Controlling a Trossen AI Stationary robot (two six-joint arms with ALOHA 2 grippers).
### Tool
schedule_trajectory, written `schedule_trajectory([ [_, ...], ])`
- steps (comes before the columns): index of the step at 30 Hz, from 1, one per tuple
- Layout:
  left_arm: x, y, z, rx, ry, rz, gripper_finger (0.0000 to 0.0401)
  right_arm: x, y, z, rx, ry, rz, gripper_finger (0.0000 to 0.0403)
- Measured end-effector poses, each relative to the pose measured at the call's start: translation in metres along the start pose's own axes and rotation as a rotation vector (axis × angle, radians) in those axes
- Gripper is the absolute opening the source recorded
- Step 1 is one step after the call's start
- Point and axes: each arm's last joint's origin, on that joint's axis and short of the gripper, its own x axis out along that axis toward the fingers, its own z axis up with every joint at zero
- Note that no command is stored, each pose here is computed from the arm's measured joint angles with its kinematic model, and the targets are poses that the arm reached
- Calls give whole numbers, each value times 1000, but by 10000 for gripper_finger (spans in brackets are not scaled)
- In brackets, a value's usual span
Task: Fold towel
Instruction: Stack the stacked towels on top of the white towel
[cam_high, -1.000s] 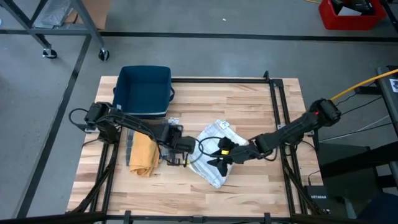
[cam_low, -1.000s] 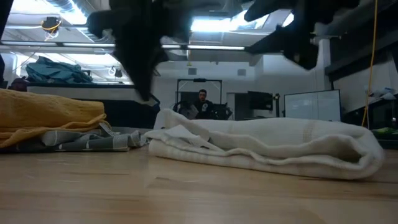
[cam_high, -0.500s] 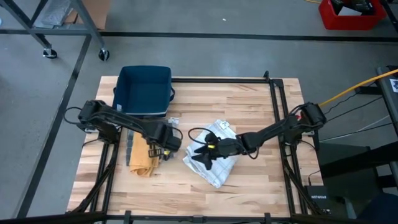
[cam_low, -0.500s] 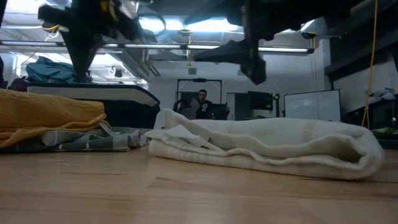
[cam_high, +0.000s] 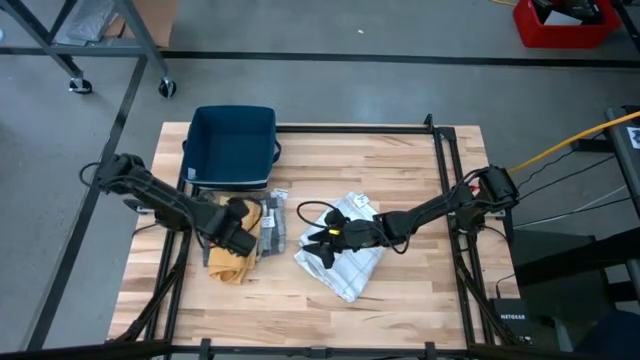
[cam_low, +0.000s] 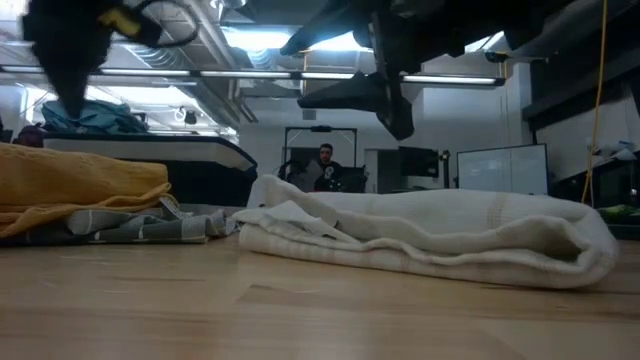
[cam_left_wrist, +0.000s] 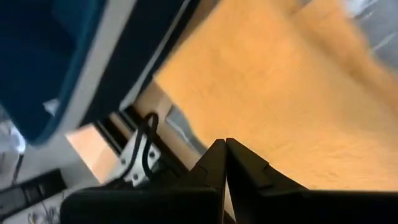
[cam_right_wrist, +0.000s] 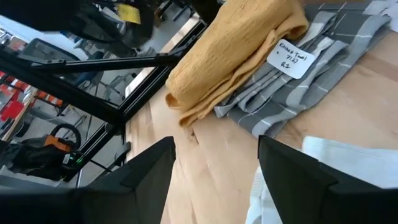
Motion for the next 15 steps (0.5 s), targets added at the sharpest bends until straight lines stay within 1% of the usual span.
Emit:
schedule_trajectory([
  [3,17,-7,-12,-29,12,8,4,0,-2,-1,-5,10,-22,239],
  [5,29,-14,-18,-39,4,-21,4,0,-2,-1,-5,9,-21,239],
  [12,68,-43,-23,-21,-78,-246,4,0,-2,-1,-5,10,-19,239],
  [15,77,-54,-19,-49,-113,-380,4,0,-1,-2,-5,26,-6,239],
])
